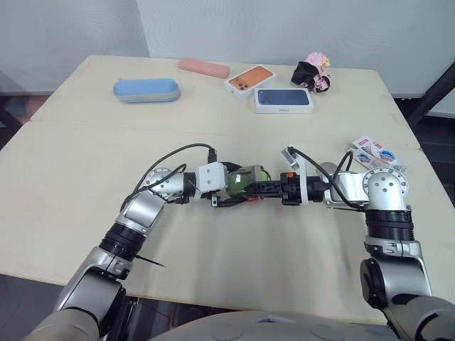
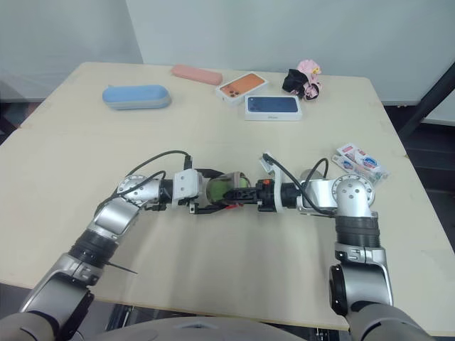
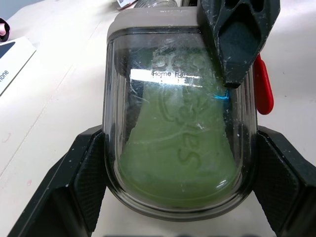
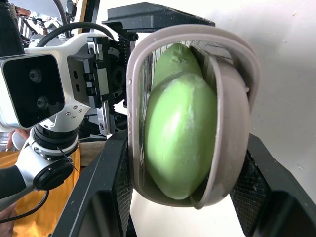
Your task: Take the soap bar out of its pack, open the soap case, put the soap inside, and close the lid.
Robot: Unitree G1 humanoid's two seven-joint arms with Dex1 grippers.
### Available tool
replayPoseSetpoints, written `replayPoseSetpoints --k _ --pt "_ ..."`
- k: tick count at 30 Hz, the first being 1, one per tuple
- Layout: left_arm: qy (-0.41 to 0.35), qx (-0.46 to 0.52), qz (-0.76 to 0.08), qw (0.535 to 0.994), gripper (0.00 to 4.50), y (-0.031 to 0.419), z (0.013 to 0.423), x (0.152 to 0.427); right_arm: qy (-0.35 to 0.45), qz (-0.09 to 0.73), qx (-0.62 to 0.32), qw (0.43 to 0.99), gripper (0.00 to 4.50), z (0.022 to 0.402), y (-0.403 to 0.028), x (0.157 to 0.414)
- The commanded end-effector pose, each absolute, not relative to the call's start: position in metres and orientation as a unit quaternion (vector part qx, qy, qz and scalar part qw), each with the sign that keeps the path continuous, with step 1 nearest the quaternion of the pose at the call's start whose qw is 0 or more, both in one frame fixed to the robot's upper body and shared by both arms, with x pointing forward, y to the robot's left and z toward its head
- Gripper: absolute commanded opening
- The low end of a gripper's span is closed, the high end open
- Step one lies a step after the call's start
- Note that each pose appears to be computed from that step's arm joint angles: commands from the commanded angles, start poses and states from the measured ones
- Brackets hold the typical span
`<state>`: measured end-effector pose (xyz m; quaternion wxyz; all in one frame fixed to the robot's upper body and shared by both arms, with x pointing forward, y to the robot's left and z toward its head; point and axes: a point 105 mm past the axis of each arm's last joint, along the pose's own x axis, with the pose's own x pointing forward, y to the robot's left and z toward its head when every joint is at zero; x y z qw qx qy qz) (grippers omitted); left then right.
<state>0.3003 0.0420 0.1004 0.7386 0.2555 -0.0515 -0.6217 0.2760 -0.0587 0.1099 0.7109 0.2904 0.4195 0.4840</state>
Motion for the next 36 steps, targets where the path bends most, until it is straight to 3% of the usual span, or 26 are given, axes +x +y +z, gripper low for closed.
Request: replayPoseSetpoints --k 1,3,5,17,25,32,36 --pt "-0.086 0.244 -0.612 0.747 3.48 0.041 0.123 0.306 0.42 0.489 0.263 0.718 2.1 0.111 -0.058 0.274" --pt "-0.084 0.238 -0.614 0.748 3.48 0.041 0.124 0.307 0.42 0.492 0.256 0.718 2.1 0.112 -0.058 0.274" --pt "-0.08 0.235 -0.614 0.749 4.5 0.044 0.125 0.309 0.418 0.495 0.252 0.719 2.1 0.113 -0.057 0.273" --pt "-0.007 0.2 -0.627 0.753 4.5 0.086 0.137 0.315 0.384 0.5 0.188 0.753 2.1 0.128 -0.072 0.285" --pt "0.055 0.131 -0.632 0.762 4.5 0.082 0.165 0.316 0.289 0.559 -0.095 0.772 2.1 0.155 -0.078 0.294" --pt "0.05 0.135 -0.65 0.746 4.5 0.032 0.167 0.31 0.244 0.607 -0.309 0.69 2.1 0.169 -0.072 0.285" --pt "0.041 0.166 -0.652 0.738 4.5 0.015 0.159 0.309 0.239 0.606 -0.359 0.668 2.1 0.169 -0.069 0.285"
